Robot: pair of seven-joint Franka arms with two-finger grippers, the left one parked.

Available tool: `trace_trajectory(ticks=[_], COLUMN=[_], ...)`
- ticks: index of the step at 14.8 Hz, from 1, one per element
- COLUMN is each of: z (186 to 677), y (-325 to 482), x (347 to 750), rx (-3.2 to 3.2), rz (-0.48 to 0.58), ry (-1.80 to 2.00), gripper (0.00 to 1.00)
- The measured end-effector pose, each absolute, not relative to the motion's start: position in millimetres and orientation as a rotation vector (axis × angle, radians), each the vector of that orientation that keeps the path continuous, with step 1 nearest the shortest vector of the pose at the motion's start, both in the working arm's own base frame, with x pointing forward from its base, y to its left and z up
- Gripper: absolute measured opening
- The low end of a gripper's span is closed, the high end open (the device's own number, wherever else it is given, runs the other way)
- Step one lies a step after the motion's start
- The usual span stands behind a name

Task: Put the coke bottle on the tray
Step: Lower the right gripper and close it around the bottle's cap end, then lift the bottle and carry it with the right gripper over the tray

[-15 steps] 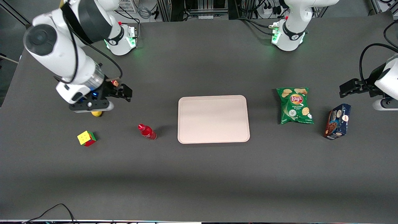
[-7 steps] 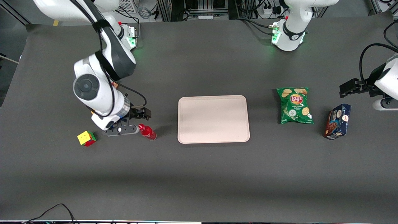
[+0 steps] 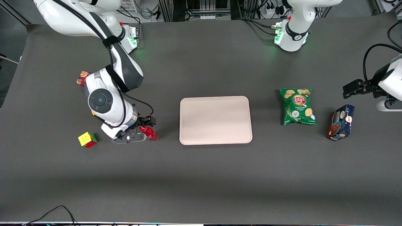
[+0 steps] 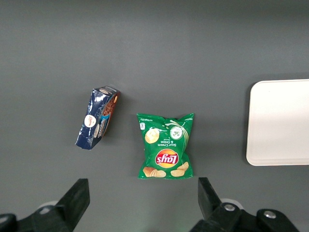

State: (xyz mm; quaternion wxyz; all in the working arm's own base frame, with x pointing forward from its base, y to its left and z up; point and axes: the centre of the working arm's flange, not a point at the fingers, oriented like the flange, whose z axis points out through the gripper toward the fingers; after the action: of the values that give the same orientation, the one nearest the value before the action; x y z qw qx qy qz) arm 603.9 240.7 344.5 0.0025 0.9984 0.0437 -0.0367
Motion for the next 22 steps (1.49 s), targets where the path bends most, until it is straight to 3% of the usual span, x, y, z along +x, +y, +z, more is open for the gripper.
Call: trace_trajectory(ticks=[9, 12, 14, 15, 19, 22], z=[317, 317, 317, 317, 316, 317], y=[238, 238, 238, 238, 237, 237], x=[602, 602, 602, 602, 602, 602], rx=[3.144, 3.144, 3.143, 3.143, 3.139, 3.139], rz=[-0.094, -0.093, -0.093, -0.093, -0.092, -0.091], ry=[0.135, 0.134, 0.136, 0.137, 0.142, 0.142], gripper=[0.99, 0.9, 0.74, 0.74, 0.35, 0.32])
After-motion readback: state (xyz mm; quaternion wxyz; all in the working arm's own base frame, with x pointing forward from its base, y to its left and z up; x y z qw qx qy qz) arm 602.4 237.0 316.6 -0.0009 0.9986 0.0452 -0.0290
